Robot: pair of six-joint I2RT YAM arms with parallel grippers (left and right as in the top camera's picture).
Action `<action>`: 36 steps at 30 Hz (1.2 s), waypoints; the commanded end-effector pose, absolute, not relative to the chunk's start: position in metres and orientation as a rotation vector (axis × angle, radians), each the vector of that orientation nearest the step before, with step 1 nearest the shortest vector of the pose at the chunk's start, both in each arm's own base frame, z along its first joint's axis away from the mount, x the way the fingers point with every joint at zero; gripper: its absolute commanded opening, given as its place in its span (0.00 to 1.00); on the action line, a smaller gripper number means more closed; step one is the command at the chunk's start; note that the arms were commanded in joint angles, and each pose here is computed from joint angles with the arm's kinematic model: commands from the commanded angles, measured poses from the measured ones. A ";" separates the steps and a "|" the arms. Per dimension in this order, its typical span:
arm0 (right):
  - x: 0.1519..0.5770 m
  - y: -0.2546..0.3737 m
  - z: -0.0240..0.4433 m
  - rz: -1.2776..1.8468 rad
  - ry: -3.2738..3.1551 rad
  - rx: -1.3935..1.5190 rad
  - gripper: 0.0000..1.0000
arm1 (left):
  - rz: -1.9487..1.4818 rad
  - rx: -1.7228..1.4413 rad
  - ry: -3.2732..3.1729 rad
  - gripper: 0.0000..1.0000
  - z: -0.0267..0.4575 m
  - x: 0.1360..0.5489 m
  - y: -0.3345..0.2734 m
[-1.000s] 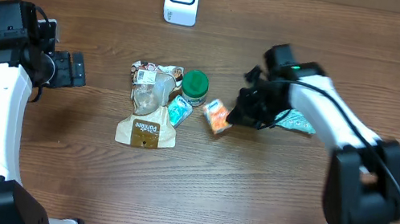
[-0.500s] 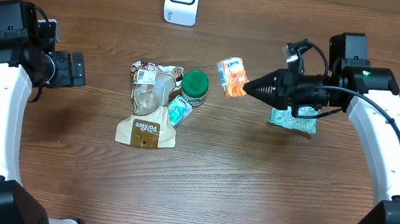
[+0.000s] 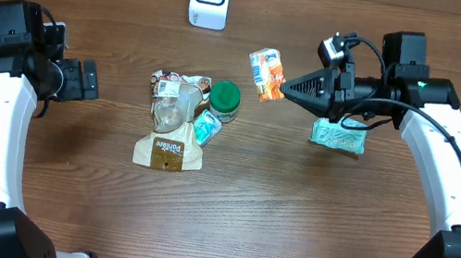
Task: Scan the item barcode
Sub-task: 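Lift the orange Kleenex pack with the right gripper and turn it, then hold the orange Kleenex pack in front of the white scanner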
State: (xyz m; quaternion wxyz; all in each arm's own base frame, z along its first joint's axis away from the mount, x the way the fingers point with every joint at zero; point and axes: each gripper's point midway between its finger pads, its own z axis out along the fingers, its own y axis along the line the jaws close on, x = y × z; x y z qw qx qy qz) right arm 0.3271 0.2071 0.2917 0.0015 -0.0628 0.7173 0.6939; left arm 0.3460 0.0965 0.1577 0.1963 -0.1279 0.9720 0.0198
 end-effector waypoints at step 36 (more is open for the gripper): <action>0.543 0.229 0.267 0.091 2.175 -0.187 0.04 | 0.042 -0.377 2.712 0.99 0.160 0.348 0.096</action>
